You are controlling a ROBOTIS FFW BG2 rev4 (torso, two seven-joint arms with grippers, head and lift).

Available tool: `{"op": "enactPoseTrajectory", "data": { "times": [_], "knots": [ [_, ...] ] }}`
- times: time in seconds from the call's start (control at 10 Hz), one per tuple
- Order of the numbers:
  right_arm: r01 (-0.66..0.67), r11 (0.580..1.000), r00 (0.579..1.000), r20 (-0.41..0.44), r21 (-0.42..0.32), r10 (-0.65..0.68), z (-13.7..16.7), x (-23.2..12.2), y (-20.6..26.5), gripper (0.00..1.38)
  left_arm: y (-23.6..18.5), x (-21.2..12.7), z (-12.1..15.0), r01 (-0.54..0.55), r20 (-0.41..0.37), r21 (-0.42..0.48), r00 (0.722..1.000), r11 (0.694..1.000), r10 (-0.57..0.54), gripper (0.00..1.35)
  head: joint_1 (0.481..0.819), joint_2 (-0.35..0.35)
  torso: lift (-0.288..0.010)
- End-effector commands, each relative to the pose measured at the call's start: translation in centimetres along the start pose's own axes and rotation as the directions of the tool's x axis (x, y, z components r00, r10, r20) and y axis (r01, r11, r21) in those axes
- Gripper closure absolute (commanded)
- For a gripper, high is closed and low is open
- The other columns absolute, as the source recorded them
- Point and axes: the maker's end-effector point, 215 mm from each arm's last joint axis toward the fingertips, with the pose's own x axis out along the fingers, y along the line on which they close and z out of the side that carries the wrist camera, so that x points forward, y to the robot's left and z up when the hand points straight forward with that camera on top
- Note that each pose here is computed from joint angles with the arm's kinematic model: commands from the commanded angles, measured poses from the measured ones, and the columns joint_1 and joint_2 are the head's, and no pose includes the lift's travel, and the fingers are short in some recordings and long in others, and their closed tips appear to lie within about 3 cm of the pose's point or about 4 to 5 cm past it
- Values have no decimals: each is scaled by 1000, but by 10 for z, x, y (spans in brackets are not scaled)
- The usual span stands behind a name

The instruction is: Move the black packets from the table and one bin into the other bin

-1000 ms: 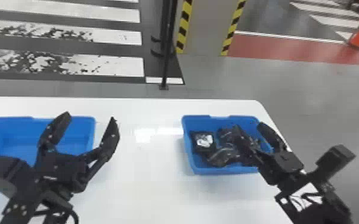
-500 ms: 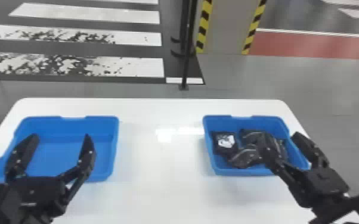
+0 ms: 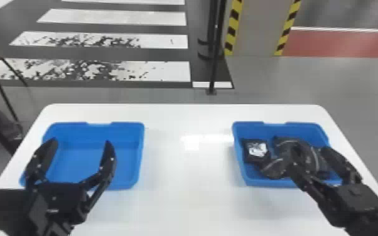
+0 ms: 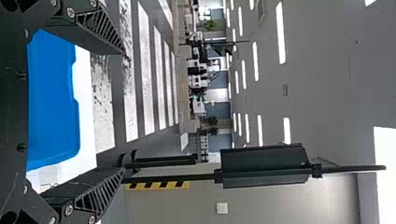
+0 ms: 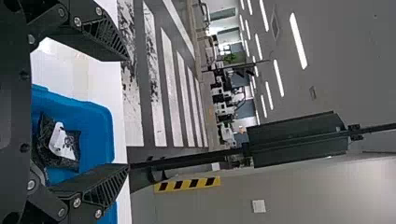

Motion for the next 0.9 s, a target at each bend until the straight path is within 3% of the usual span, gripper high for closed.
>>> {"op": "enactPoseTrajectory", "data": {
  "times": [0.0,0.8],
  "knots": [
    [-9,1000,1000,11,-1,9,4,0,2,228,-7,2,4,15,11,2,1000,1000,-15,151,695,-47,-110],
    [-33,999,999,34,12,32,12,-1,11,249,-9,0,16,18,40,0,999,1000,-18,151,695,-59,-110]
  ]
}}
